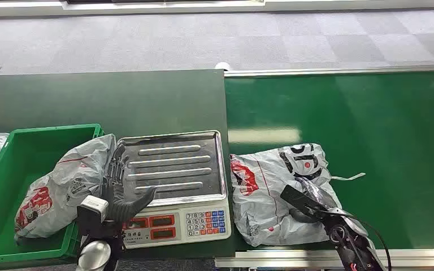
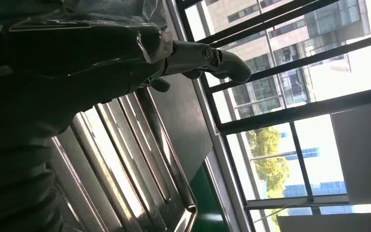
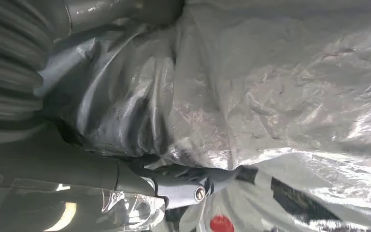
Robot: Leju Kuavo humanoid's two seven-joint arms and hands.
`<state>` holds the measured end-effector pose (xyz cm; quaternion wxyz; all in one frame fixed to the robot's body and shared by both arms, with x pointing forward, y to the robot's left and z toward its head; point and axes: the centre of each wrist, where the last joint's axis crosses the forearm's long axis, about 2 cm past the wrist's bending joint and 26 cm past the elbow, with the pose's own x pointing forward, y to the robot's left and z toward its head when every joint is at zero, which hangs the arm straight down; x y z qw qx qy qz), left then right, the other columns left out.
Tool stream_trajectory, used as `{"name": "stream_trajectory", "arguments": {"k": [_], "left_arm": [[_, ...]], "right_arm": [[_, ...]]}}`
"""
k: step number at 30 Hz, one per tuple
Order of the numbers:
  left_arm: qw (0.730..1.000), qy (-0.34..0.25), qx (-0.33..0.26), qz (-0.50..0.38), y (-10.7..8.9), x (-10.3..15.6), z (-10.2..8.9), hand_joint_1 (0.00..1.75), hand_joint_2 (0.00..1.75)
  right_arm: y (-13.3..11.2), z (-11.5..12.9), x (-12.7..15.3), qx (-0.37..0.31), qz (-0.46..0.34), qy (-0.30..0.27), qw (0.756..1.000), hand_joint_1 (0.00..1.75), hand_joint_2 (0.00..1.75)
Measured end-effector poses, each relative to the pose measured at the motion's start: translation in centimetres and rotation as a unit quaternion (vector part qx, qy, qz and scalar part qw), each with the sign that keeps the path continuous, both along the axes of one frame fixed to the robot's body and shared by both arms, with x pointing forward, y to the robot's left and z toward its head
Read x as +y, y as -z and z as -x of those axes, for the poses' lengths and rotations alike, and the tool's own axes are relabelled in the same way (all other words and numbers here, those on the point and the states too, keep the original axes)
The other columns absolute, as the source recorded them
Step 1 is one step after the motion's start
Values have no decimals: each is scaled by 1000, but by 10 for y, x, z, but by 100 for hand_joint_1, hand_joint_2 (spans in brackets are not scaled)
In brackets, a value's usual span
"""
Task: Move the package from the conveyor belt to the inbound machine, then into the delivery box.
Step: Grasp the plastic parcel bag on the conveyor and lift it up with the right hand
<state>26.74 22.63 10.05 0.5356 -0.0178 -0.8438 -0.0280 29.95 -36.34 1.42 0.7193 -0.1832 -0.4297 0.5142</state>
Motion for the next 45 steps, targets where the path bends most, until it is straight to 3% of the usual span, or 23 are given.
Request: {"name": "stream_trajectory", "arguments": {"k": [6, 20, 39, 45], "left_arm": [[1000, 6, -3, -7, -2, 1, -9, 0, 175], [1000, -9, -7, -22, 0, 13, -10, 0, 175], [999, -15, -4, -30, 1, 21, -5, 0, 175], [999, -30, -13, -38, -2, 27, 2, 0, 175]], "right_arm": [[-13, -13, 10, -35, -26, -31, 999, 175, 175], [-50, -46, 40, -110, -60, -116, 985, 175, 175], [-59, -49, 44, -124, -55, -123, 983, 175, 175], [-80, -49, 43, -208, -82, -93, 970, 175, 175]]}}
